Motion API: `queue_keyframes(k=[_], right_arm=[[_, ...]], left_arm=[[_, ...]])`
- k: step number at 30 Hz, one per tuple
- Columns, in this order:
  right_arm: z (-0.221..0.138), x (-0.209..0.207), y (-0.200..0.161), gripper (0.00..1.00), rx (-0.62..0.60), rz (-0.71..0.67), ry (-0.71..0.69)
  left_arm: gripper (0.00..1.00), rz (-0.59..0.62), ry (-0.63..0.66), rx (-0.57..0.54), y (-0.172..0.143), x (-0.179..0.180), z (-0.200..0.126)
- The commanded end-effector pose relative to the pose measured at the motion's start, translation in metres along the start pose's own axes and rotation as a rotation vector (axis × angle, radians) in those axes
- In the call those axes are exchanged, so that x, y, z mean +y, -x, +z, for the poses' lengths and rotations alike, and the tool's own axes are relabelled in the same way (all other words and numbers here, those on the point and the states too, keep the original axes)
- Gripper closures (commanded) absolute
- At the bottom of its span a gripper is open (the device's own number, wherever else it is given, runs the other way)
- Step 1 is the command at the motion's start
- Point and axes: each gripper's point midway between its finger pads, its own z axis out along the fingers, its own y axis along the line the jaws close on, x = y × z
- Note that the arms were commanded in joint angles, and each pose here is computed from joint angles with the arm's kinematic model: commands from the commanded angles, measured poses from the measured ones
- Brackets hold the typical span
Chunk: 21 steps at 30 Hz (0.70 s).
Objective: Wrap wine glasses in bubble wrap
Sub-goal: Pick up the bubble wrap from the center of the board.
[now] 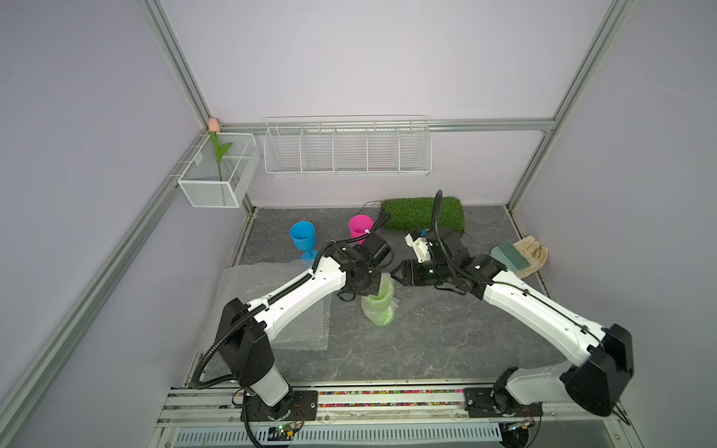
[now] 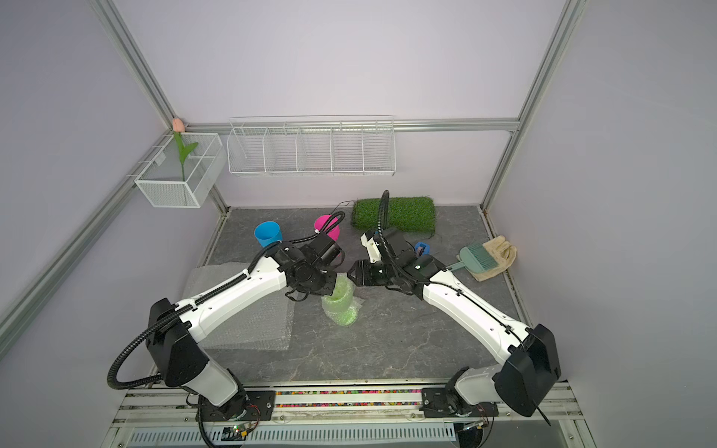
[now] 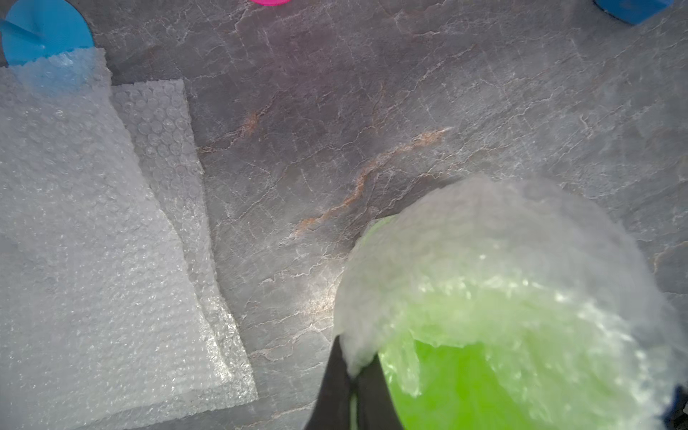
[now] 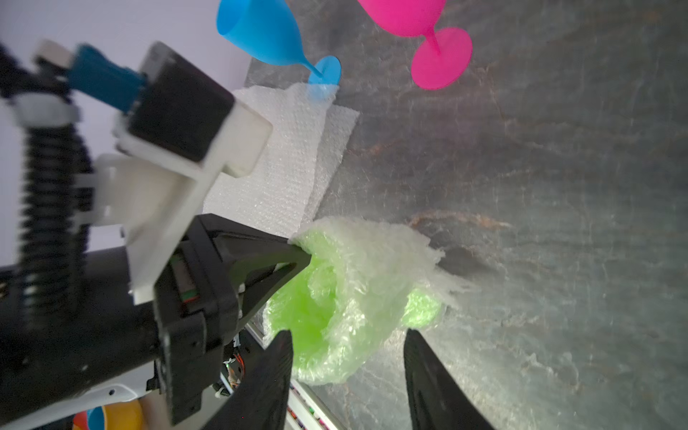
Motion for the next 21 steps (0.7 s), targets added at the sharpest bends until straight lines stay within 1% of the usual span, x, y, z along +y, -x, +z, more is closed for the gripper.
queue_keyframes(k=[1, 3, 11, 14, 18, 21], right_arm=[[-0.001, -0.017, -0.024, 0.50, 0.112, 0.148, -0.144], [0.006, -0.018, -0.025, 0.52, 0.128, 0.151, -0.165], [0.036, -0.020, -0.030, 0.60, 0.188, 0.151, -0.174], [0.044, -0.024, -0.032, 0.64, 0.202, 0.146, -0.191], [0.045, -0.034, -0.034, 0.72, 0.207, 0.128, -0.245], [0.038, -0.041, -0.030, 0.82, 0.192, 0.105, -0.295]], left_arm=[[0.99, -0.016, -0.001, 0.007, -0.002, 0.000, 0.006], [0.99, -0.021, -0.009, 0.006, -0.003, -0.001, 0.006], [0.98, -0.025, -0.029, 0.010, -0.006, -0.003, 0.009], [0.98, -0.030, -0.069, 0.005, -0.004, -0.010, 0.008], [0.96, -0.044, -0.123, -0.016, -0.001, -0.019, 0.004], [0.90, -0.042, -0.113, -0.031, 0.001, -0.016, -0.001]])
